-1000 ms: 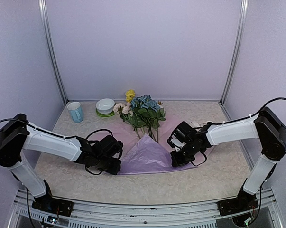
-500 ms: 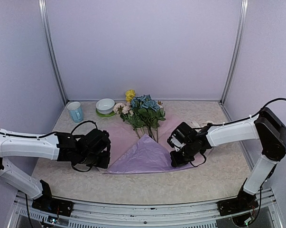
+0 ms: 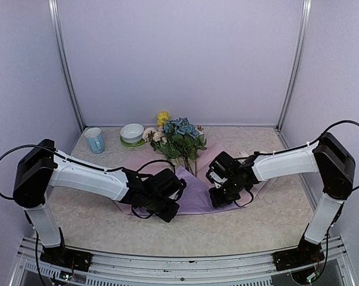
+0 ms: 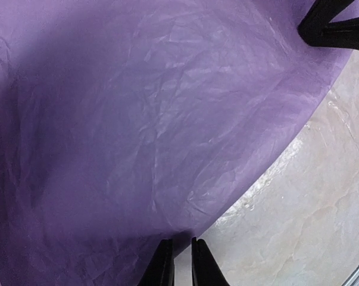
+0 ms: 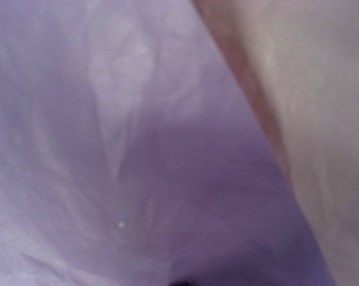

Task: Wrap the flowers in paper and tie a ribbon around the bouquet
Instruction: Press the fold line of the 1/4-folded wrapping paper.

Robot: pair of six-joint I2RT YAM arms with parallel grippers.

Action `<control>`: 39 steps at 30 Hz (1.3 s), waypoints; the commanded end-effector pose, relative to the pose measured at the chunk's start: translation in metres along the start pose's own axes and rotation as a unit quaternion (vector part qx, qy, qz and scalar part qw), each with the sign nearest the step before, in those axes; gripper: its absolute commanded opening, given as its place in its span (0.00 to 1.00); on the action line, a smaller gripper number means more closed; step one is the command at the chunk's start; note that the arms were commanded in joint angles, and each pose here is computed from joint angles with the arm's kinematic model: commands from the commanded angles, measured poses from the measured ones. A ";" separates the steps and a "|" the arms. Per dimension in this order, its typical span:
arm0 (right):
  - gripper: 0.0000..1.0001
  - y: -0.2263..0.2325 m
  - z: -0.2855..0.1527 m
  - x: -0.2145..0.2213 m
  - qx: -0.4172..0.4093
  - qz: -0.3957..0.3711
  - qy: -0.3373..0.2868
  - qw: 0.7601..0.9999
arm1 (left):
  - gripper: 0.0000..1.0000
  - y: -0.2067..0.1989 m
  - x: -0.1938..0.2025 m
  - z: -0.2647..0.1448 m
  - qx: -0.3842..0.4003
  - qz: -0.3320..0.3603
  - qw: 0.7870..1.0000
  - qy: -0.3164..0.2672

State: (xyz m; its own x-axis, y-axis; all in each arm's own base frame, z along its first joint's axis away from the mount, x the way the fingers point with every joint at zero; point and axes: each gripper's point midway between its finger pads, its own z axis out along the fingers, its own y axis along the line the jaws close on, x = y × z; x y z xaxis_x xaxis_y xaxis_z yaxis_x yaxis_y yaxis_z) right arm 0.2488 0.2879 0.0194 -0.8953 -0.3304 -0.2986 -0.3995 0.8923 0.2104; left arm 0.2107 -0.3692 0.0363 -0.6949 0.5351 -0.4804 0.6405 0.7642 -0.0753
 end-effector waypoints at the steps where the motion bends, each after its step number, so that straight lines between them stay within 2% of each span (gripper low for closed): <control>1: 0.01 -0.013 0.007 0.006 0.041 -0.013 0.006 0.999 | 0.14 0.003 0.020 -0.008 -0.004 -0.017 1.000 0.010; 4: 0.01 -0.016 0.007 0.010 0.050 -0.037 0.012 0.998 | 0.15 0.010 0.034 -0.010 -0.015 -0.055 0.998 0.000; 10: 0.01 -0.021 -0.003 0.018 0.054 -0.084 0.001 0.995 | 0.16 0.032 0.050 -0.020 -0.097 -0.122 0.988 -0.019; 13: 0.02 -0.021 -0.011 0.018 0.050 -0.092 -0.014 0.994 | 0.16 0.032 0.050 -0.031 -0.110 -0.128 0.985 -0.035; 16: 0.02 -0.016 -0.014 0.013 0.039 -0.096 -0.024 0.994 | 0.17 0.009 0.034 -0.046 -0.092 -0.086 0.990 -0.058; 19: 0.02 -0.011 -0.012 0.011 0.025 -0.093 -0.029 0.995 | 0.20 -0.024 0.004 -0.064 -0.089 -0.010 0.991 -0.098; 21: 0.01 -0.009 -0.008 0.013 0.019 -0.092 -0.024 0.995 | 0.23 -0.035 -0.018 -0.069 -0.091 0.010 0.989 -0.116; 25: 0.01 -0.012 0.000 0.016 0.024 -0.089 -0.021 0.996 | 0.20 -0.001 -0.021 -0.043 -0.117 0.000 0.990 -0.075; 34: 0.01 -0.023 0.011 0.038 0.023 -0.036 -0.010 0.999 | 0.19 0.057 0.025 -0.005 -0.125 0.007 0.992 -0.003; 39: 0.01 -0.025 0.011 0.050 0.022 -0.020 0.007 1.000 | 0.18 0.072 0.065 0.001 -0.121 -0.024 0.992 0.031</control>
State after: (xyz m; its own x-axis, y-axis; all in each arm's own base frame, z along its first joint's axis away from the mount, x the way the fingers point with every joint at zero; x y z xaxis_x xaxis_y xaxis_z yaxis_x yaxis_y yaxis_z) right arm 0.2442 0.2734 0.0181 -0.8305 -0.3691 -0.4171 -0.4686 0.8679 0.1649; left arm 0.2266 -0.2937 0.0156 -0.7164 0.5157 -0.4699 0.5074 0.8474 0.1566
